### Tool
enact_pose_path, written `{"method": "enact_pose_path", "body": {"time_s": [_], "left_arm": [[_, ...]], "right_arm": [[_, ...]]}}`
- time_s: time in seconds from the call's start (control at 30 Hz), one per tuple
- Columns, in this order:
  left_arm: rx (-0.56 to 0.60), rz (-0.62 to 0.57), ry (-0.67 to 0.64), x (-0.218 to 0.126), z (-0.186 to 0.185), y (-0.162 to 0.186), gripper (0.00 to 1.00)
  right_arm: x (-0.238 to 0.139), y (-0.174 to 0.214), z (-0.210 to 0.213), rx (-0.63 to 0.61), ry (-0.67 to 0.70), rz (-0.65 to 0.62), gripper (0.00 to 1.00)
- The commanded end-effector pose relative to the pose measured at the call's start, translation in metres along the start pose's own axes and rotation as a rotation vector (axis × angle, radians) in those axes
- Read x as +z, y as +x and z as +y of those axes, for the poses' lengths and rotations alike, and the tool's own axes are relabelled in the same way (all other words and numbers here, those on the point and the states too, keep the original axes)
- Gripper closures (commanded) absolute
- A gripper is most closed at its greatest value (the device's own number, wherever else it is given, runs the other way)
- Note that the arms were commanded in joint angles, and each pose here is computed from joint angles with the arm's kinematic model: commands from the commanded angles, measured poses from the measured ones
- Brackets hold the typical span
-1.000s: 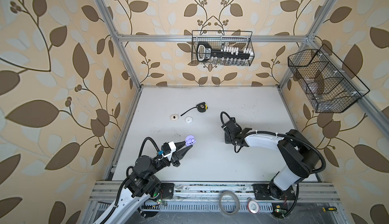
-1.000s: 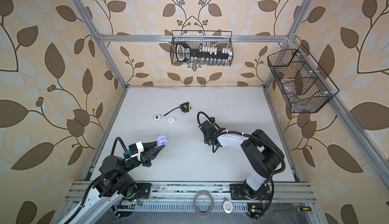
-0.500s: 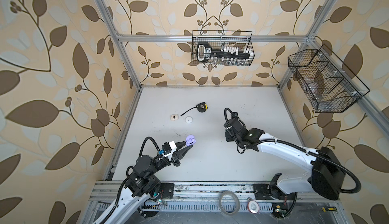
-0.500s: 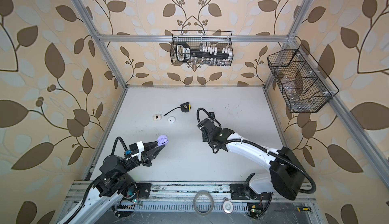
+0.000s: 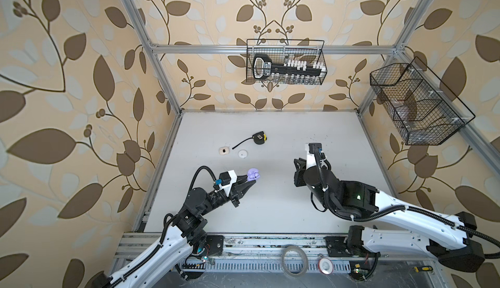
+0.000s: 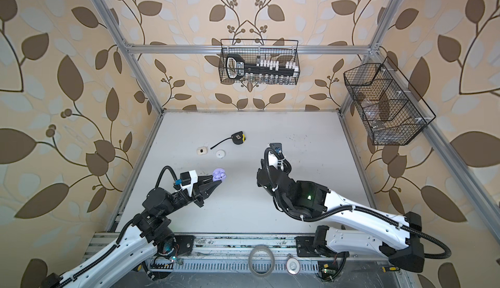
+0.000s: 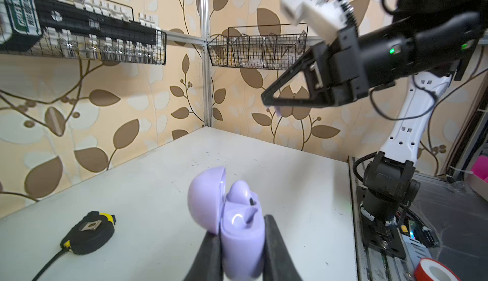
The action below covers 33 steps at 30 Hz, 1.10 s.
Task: Insert the wireless bluetooth earbuds into the charging case
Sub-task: 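Lift the second earbud and carry it to the case in the left gripper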
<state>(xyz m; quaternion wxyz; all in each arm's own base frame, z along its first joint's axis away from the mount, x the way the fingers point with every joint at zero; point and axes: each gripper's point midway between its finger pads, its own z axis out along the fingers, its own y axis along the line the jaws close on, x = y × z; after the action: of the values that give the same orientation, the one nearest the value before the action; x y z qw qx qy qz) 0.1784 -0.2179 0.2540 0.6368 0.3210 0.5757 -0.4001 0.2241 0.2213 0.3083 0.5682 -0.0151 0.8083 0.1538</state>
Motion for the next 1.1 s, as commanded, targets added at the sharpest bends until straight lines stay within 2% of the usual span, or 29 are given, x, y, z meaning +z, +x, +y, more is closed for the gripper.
{"method": "enact_pose_path", "body": {"time_s": [0.0, 0.2, 0.43, 1.07], "left_arm": [[0.023, -0.191, 0.087, 0.002, -0.016, -0.055, 1.00], [0.000, -0.195, 0.058, 0.011, -0.006, -0.049, 1.00], [-0.060, -0.231, 0.050, 0.018, -0.001, -0.050, 1.00], [-0.069, -0.220, 0.054, 0.026, -0.005, -0.046, 1.00]], "right_arm": [[-0.013, -0.023, 0.008, 0.034, 0.008, -0.124, 0.92], [-0.028, -0.022, 0.046, 0.028, -0.080, -0.179, 0.93], [-0.022, -0.010, 0.086, -0.004, -0.150, -0.157, 0.94], [-0.016, 0.009, 0.111, 0.000, -0.243, -0.128, 0.94]]}}
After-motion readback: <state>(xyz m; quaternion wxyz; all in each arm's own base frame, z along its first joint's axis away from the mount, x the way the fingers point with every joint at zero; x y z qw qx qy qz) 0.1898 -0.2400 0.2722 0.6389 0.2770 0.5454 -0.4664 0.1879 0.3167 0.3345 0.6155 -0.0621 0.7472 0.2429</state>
